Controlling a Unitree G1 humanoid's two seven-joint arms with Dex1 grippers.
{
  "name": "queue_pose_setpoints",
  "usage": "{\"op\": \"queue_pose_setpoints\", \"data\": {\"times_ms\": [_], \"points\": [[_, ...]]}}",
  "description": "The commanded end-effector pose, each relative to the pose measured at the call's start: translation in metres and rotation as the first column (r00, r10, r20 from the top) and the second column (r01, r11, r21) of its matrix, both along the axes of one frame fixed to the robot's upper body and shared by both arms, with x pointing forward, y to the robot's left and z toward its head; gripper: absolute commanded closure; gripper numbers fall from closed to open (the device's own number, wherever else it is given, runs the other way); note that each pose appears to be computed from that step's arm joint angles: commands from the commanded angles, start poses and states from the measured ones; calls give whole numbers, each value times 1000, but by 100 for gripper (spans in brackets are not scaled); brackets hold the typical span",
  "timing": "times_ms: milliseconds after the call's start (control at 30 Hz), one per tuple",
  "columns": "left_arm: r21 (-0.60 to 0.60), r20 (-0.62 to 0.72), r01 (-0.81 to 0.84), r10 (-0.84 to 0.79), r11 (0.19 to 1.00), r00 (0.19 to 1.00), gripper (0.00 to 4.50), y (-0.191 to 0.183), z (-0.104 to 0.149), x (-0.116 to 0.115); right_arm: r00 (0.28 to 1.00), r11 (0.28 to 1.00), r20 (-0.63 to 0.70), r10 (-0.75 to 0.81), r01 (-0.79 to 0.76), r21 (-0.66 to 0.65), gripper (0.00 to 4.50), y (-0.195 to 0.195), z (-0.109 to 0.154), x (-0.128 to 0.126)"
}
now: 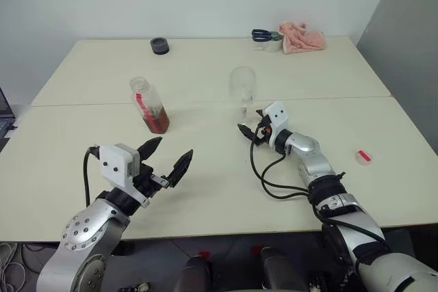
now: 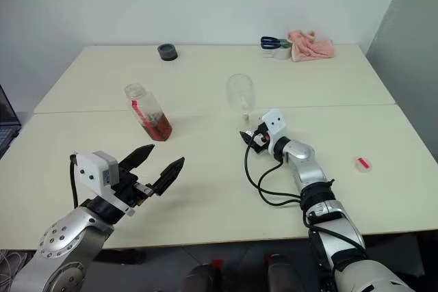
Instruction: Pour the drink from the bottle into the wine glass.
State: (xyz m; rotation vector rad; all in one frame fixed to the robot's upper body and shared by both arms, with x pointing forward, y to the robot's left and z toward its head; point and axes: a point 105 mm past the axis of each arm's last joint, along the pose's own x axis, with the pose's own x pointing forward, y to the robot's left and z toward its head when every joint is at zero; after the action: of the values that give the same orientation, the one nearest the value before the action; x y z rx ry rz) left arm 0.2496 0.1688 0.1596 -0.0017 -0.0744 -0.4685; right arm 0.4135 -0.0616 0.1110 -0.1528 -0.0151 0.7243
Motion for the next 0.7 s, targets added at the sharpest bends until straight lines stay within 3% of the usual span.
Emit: {"op": "queue_pose_setpoints", "data": {"times_ms": [33,267,433,600,700], "points": [[10,33,-4,4,1000,999,0,-1,7,0,999,999,38,34,-35,25,4,1,15,-7],[1,25,-87,87,996,996,0,9,3,-1,998,999,50,44,-44,-3,4,-23,24,-28],[6,25,-257,257,966,966,0,36,-4,7,992,993,56,113,-112,-31,4,-33,40,-52],[9,27,-471,471,882,882,0,68,-14,19,941,940,0,337,-337,-45,4,-38,57,-104],[-10,44,-490,490,872,871,0,72,-11,28,849,850,-33,527,-527,24,4,-31,80,-141]]}}
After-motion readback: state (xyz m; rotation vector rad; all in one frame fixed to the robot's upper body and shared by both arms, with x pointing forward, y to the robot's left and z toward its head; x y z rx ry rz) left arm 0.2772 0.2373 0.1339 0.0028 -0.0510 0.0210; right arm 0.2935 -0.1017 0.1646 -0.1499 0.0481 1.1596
